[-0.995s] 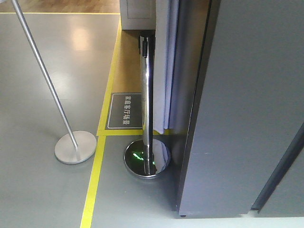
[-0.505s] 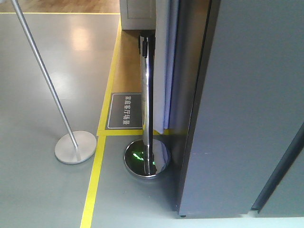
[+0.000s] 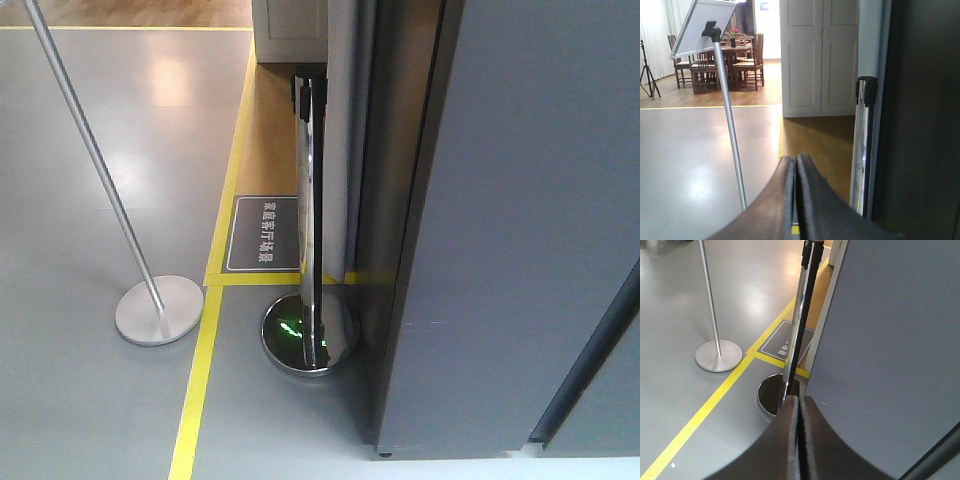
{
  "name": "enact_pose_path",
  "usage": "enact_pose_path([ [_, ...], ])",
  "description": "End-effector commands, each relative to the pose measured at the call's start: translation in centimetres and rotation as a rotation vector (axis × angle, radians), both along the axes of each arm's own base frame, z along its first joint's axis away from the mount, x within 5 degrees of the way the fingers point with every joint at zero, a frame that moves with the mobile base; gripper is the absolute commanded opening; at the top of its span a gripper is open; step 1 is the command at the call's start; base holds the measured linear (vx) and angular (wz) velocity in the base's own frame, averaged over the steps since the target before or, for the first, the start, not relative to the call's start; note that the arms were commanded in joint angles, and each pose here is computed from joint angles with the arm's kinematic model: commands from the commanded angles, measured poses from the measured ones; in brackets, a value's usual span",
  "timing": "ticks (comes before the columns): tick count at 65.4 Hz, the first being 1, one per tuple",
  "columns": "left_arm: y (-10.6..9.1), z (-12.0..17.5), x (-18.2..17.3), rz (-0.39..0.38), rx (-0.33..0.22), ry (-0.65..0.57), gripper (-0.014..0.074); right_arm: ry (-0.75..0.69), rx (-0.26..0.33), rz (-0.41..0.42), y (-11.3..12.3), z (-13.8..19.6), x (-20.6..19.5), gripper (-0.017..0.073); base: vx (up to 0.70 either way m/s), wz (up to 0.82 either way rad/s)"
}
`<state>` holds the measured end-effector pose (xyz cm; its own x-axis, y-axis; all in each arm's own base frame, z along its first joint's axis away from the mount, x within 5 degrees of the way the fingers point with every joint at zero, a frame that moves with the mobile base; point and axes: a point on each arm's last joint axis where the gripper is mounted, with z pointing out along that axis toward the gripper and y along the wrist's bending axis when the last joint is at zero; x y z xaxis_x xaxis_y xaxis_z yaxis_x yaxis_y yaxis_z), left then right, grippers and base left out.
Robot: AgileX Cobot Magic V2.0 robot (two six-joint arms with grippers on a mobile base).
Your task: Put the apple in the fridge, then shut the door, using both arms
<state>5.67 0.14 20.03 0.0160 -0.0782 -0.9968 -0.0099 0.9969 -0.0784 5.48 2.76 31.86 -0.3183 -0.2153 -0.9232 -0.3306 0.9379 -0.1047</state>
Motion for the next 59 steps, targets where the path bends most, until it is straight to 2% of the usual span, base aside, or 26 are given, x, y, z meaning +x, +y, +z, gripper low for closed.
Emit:
enact_pose_path([
  [1, -0.2, 1.27, -0.26, -0.021, 0.0, -0.098, -0.0008, -0.068, 0.016, -0.02, -0.11, 1.16, 0.26, -0.0003, 0.0, 0.0],
  [59, -0.18, 1.22, -0.26, -0.019, 0.001, -0.092, -0.0008, -0.068, 0.014, -0.016, -0.09, 1.15, 0.25, -0.0003, 0.0, 0.0],
])
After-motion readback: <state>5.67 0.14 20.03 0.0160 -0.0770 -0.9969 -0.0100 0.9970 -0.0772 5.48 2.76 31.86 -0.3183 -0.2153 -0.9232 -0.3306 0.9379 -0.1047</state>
